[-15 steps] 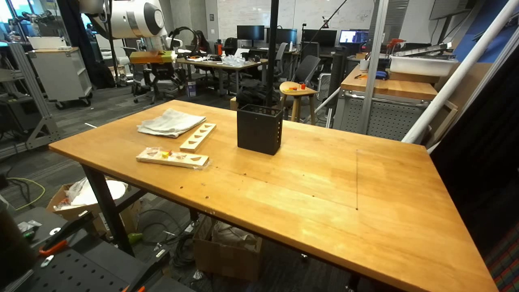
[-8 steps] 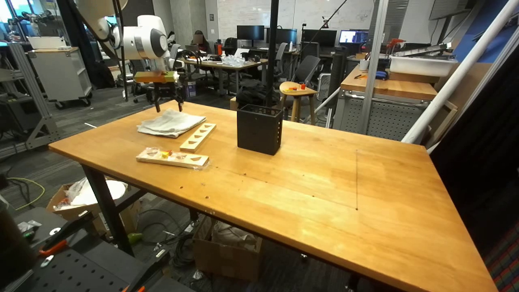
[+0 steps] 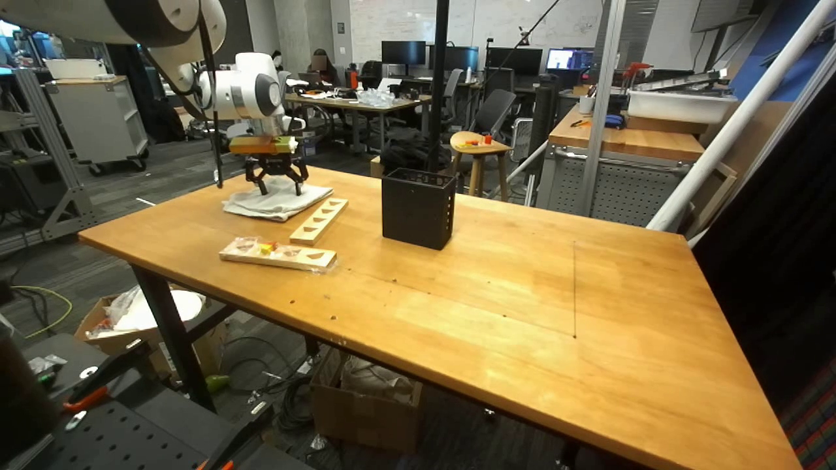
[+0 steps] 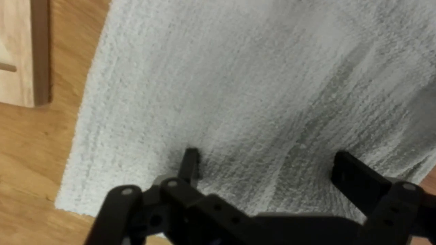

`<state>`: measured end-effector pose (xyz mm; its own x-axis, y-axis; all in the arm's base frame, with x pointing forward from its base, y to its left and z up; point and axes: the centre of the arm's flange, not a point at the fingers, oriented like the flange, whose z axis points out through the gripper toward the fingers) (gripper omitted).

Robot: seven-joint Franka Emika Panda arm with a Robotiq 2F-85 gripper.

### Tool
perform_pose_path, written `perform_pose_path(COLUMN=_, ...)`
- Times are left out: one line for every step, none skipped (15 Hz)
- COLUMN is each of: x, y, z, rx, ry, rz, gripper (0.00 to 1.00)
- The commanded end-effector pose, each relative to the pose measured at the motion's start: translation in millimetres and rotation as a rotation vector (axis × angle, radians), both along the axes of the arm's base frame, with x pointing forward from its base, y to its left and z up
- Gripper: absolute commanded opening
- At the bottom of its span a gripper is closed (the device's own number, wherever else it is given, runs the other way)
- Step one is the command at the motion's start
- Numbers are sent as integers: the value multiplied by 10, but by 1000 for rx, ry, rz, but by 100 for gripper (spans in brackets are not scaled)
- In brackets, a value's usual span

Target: Put the white towel in the black box

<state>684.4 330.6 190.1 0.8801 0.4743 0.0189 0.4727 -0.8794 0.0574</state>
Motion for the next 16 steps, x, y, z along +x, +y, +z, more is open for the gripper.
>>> perform_pose_path(x=200, y=60, z=-79, rx=1, ry=-19, rz=7, gripper=74)
perform_pose_path(x=198, y=62, z=-69, rx=2, ry=-21, rz=3, gripper=74)
perform_pose_path(x=183, y=69, z=-33, rx=1, ry=-23, rz=1, gripper=70)
perform_pose_path(x=183, y=70, z=2, rx=1, ry=-27, rz=1, gripper=63)
perform_pose_path(x=167, y=71, z=50, rx=0, ry=-31, rz=0, gripper=56)
perform_pose_path(x=153, y=80, z=98, rx=2, ry=-35, rz=0, gripper=46)
perform_pose_path(x=138, y=89, z=136, rx=4, ry=-38, rz=0, gripper=39)
perform_pose_path(x=125, y=101, z=169, rx=5, ry=-39, rz=0, gripper=31)
perform_pose_path(x=95, y=122, z=225, rx=6, ry=-39, rz=3, gripper=24)
perform_pose_path(x=81, y=136, z=262, rx=6, ry=-41, rz=5, gripper=16)
perform_pose_path(x=63, y=148, z=303, rx=6, ry=-43, rz=6, gripper=12)
perform_pose_path(x=46, y=160, z=340, rx=5, ry=-43, rz=7, gripper=10)
perform_pose_path(x=22, y=177, z=379, rx=3, ry=-43, rz=10, gripper=8)
perform_pose_path(x=9, y=192, z=409, rx=-3, ry=-42, rz=13, gripper=8)
perform_pose_path(x=-7, y=205, z=447, rx=-6, ry=-42, rz=16, gripper=12)
perform_pose_path(x=-29, y=212, z=505, rx=-12, ry=-42, rz=19, gripper=12)
